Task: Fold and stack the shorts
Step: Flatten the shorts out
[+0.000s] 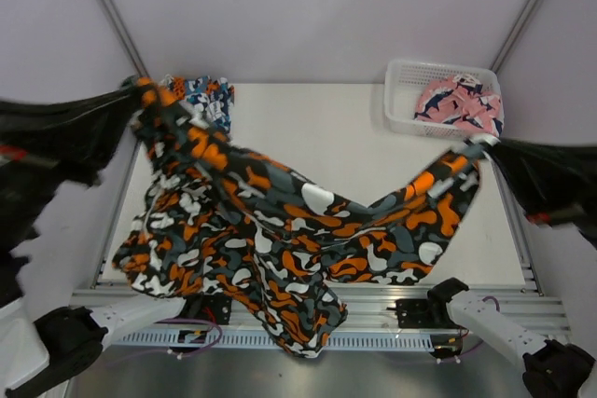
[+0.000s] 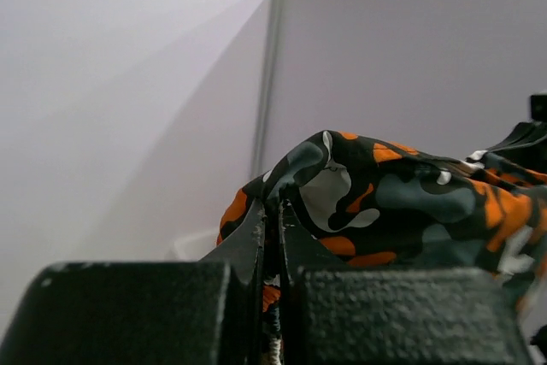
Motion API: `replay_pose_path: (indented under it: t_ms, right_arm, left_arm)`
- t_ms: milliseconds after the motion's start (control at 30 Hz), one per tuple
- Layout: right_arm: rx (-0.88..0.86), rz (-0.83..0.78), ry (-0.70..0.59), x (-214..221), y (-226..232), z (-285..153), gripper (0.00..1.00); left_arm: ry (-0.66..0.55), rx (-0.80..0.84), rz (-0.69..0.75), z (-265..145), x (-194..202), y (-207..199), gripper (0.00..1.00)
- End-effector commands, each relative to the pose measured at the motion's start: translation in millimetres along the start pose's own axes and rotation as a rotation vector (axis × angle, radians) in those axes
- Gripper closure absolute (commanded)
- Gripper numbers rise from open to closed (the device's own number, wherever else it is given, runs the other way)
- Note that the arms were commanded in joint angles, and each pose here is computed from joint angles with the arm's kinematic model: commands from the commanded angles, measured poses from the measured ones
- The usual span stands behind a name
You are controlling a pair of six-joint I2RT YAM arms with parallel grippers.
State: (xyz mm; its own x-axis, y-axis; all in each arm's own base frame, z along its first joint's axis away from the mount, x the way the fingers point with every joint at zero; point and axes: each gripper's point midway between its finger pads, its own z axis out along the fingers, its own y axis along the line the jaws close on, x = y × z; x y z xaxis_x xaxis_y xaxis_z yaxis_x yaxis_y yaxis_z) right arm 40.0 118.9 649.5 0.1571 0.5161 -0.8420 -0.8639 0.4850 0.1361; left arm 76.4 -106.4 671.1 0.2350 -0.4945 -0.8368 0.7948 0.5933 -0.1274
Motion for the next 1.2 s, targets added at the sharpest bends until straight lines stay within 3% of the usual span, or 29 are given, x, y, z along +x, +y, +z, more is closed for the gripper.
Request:
replay_pose_path:
  t_ms: [0,67,133,233,300,467,633,900,1033,1167]
  right_arm:
    - [0.307,0.11,0.27,119.7,-111.2,48.2,1.0]
    - [0.369,0.14,0.322,160.3,-139.8,53.1,1.0]
    - [0.397,0.168,0.309,172.3,-153.7,52.6,1.0]
    - [0.463,0.21,0.35,206.9,-184.9,44.2,1.0]
    - [0.495,0.27,0.423,242.2,-208.9,40.4,1.0]
    - [0.62,0.375,0.463,304.1,-292.1,35.1,1.0]
    - [0.712,0.413,0.468,335.7,-341.2,33.7,1.0]
    - [0.697,0.416,0.506,353.5,-348.4,30.8,1.0]
    - [0.594,0.368,0.466,322.2,-311.7,33.5,1.0]
    - [0.415,0.276,0.416,274.2,-246.0,34.1,1.0]
  left_arm:
    - [0.269,-0.18,-0.013,62.3,121.5,65.0,1.0]
    - [0.346,-0.148,-0.117,72.4,173.9,90.2,1.0]
    - [0.369,-0.144,-0.178,73.6,209.0,117.2,1.0]
    - [0.449,-0.25,-0.228,52.5,274.2,168.5,1.0]
    - [0.464,-0.29,-0.272,47.9,295.2,193.5,1.0]
    - [0.515,-0.462,-0.33,40.8,359.9,263.8,1.0]
    - [0.594,-0.535,-0.342,48.8,412.2,313.0,1.0]
    - [0.589,-0.473,-0.324,65.6,412.1,312.1,1.0]
    - [0.54,-0.455,-0.272,60.5,377.0,284.6,1.0]
    - [0.409,-0.394,-0.203,53.3,299.1,230.5,1.0]
